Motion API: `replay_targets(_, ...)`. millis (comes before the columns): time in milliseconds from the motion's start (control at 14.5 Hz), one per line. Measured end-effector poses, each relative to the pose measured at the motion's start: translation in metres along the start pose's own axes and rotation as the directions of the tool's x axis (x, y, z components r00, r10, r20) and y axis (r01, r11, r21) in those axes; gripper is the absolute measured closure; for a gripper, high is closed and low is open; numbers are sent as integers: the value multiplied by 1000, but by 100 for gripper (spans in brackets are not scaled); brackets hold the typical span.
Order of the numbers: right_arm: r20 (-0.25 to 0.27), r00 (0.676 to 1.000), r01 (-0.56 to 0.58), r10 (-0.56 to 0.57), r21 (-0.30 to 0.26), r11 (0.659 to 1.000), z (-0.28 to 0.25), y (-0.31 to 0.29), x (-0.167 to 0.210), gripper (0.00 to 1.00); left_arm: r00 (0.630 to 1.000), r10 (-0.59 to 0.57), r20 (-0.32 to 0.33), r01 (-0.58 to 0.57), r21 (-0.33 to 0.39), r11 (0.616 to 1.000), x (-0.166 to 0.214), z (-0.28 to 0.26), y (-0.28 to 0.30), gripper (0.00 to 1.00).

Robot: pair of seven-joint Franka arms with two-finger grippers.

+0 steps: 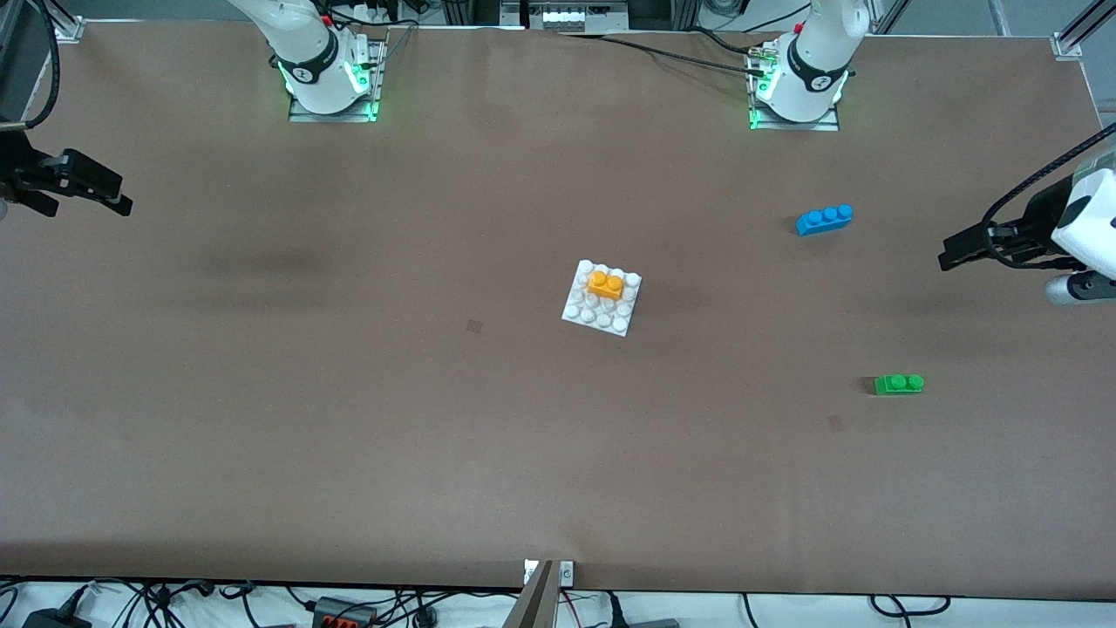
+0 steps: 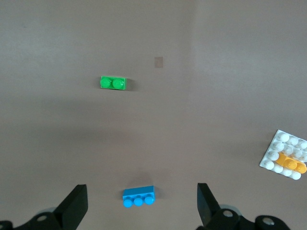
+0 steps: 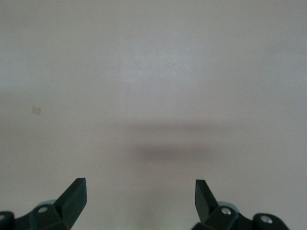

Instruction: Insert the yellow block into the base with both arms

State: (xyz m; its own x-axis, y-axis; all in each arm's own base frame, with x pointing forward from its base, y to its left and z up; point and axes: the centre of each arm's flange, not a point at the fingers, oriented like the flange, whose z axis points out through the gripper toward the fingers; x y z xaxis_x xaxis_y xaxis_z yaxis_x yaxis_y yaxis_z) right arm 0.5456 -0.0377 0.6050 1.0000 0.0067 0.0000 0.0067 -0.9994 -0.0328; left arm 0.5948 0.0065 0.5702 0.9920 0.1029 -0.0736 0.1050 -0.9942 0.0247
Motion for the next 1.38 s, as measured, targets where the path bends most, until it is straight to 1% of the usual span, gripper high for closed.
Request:
replay_targets(552, 0, 1000, 2, -2, 0, 1000, 0, -1, 0, 0, 999, 46, 3, -46, -1, 999, 0, 2, 11, 0)
replay_targets(1381, -1, 1000, 4, -4, 0, 1000, 0, -2, 0, 0, 998, 56, 4, -56, -2, 998, 0, 2, 11, 0)
